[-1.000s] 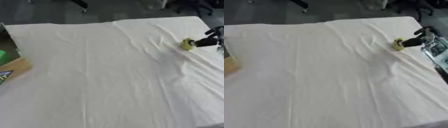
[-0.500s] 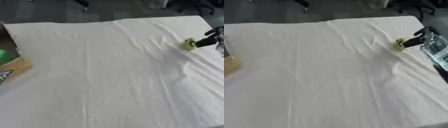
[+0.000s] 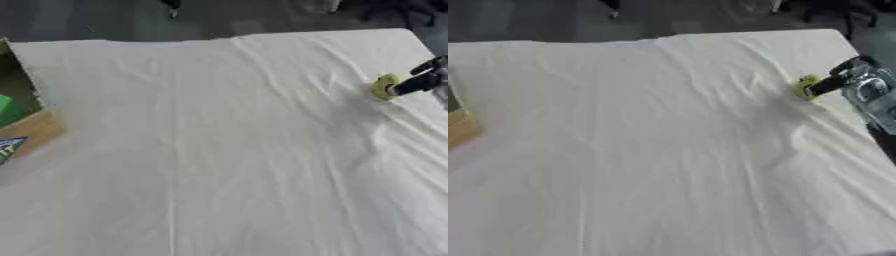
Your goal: Pick up the objects with one hand, pass them to the other hand, and then place them into the box on the other side of the table.
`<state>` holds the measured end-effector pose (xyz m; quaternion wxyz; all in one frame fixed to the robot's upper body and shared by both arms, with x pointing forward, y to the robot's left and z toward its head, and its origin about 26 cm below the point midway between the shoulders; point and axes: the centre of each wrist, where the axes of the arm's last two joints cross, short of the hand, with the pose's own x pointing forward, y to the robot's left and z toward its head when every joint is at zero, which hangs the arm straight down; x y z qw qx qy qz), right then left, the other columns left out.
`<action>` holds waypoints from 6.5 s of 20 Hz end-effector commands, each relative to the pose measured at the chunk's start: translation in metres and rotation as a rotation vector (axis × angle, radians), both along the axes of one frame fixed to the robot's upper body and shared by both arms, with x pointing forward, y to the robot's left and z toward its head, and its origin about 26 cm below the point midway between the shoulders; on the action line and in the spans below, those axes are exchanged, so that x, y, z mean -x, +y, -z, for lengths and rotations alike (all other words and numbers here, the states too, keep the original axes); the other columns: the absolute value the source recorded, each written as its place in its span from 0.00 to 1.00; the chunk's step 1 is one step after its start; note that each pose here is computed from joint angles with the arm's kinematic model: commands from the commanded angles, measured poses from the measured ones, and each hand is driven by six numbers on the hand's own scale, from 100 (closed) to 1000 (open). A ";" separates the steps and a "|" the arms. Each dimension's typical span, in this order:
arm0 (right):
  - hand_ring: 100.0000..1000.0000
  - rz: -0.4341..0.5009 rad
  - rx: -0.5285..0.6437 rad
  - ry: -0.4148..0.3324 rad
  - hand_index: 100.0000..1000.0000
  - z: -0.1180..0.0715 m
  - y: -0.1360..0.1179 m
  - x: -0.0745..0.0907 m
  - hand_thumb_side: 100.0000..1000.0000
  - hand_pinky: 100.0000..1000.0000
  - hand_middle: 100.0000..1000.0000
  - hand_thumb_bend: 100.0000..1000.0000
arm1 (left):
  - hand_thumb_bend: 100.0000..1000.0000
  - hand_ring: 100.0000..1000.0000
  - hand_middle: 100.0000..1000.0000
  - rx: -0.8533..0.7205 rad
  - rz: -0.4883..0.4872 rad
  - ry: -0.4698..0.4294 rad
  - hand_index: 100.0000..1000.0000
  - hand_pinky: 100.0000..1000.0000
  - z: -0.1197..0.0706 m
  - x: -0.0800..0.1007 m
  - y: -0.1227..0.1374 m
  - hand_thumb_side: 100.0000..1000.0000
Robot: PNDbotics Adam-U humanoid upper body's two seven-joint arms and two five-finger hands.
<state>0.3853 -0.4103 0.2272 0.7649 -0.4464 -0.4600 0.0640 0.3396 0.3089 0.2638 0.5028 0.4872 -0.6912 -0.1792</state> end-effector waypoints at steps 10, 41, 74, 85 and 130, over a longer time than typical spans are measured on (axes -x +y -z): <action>0.75 0.059 0.009 -0.010 0.72 -0.013 -0.007 -0.005 0.00 0.85 0.67 0.37 | 0.00 0.65 0.61 -0.009 -0.008 -0.044 0.76 0.56 -0.015 0.003 0.002 0.59; 0.74 0.216 0.106 -0.107 0.74 -0.038 -0.033 0.003 0.00 0.85 0.66 0.38 | 0.00 0.66 0.62 -0.004 0.000 -0.043 0.76 0.56 -0.016 0.007 0.002 0.59; 0.72 0.250 0.033 -0.095 0.67 -0.034 -0.040 -0.005 0.00 0.85 0.58 0.00 | 0.00 0.66 0.62 -0.003 0.008 -0.034 0.76 0.57 -0.016 0.007 0.000 0.60; 0.69 0.223 0.027 -0.130 0.63 -0.040 -0.033 0.002 0.00 0.85 0.52 0.00 | 0.00 0.66 0.63 -0.019 -0.001 -0.019 0.76 0.57 -0.012 0.006 0.002 0.59; 0.69 0.317 -0.294 -0.281 0.70 -0.026 -0.043 0.003 0.00 0.84 0.57 0.21 | 0.00 0.67 0.63 -0.040 -0.010 0.012 0.77 0.58 -0.008 0.006 0.003 0.59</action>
